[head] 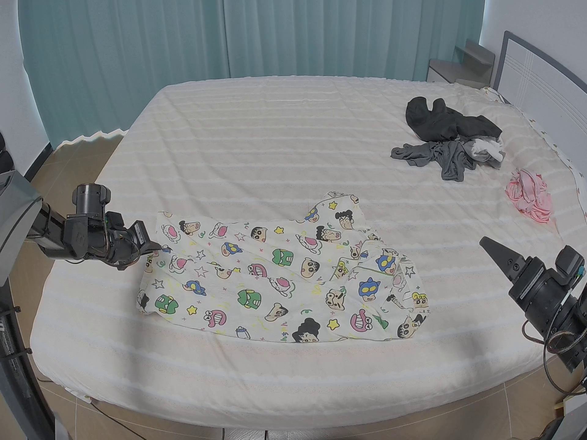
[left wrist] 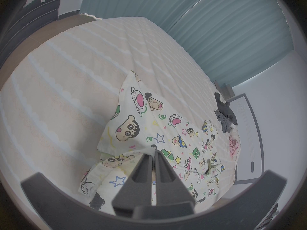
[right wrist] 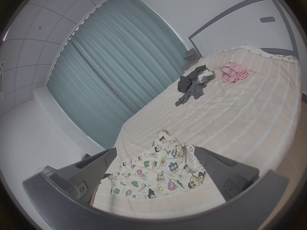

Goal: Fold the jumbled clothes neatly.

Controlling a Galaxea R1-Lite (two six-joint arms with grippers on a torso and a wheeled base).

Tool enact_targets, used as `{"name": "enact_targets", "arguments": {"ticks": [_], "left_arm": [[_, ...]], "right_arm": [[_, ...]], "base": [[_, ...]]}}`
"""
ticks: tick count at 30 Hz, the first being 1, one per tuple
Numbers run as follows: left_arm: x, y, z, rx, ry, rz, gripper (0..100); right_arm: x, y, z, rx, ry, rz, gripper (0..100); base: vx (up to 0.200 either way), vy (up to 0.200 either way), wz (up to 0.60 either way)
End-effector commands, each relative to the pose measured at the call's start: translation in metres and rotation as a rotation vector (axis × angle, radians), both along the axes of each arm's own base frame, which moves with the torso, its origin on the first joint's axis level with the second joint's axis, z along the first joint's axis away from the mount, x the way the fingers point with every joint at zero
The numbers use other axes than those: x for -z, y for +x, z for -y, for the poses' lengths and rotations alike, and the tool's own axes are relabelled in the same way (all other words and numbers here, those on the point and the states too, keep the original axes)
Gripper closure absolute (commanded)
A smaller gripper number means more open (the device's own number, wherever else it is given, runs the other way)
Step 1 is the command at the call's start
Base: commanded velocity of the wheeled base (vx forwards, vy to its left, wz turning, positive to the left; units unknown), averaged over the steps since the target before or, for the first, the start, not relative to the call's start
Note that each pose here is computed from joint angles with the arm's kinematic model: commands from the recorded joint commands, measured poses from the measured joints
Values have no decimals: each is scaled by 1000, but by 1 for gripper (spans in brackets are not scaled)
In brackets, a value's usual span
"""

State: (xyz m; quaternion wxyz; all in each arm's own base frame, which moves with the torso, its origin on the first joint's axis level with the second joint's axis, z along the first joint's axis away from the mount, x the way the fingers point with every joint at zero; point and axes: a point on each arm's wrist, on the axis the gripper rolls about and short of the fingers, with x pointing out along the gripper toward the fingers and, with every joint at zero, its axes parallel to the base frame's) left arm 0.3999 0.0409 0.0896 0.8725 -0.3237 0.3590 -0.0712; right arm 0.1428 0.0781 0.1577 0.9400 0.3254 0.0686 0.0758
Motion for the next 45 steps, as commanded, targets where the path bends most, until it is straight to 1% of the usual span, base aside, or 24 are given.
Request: {"name": "enact_targets", "arguments": {"ticks": [1,5,6,10,15,22,27,28,35,39,40,44,45], "left_arm": [[12,13,-2,-18,13,-10,100],[18,19,-3,-29,8,-17,100],[21,26,-4,-47,-10,-19,100],[26,36,-6,-58,-21,-20,100],[34,45,-9,-91,2,-24,100],[42,46,-10,-92,2,-41,100],[41,49,-11,-94,4,-32,100],[41,50,-11,-94,4,-30,0],[38,48,-17,-108,4,-27,0],[37,40,-25,-100,9,-52,0],[38,38,-28,-86,22,-54,0],[45,28,-43,38,85,-46,0],[45,28,-43,38,85,-46,0]], "right_arm": [[0,0,0,0,0,-1,0],[0,0,0,0,0,-1,0],[0,0,0,0,-1,-2,0],[0,0,0,0,-1,-2,0],[0,0,0,0,-1,-2,0],[1,0,0,0,-2,-3,0],[1,0,0,0,-2,-3,0],[1,0,0,0,-2,-3,0],[1,0,0,1,-2,-3,0],[1,0,0,1,-2,-3,0],[1,0,0,1,-2,-3,0],[2,-1,1,0,-5,-9,0],[2,-1,1,0,-5,-9,0]], "base": [[0,0,0],[0,0,0],[0,0,0],[0,0,0],[0,0,0],[0,0,0],[0,0,0],[0,0,0],[0,0,0],[0,0,0],[0,0,0],[0,0,0],[0,0,0]]}}
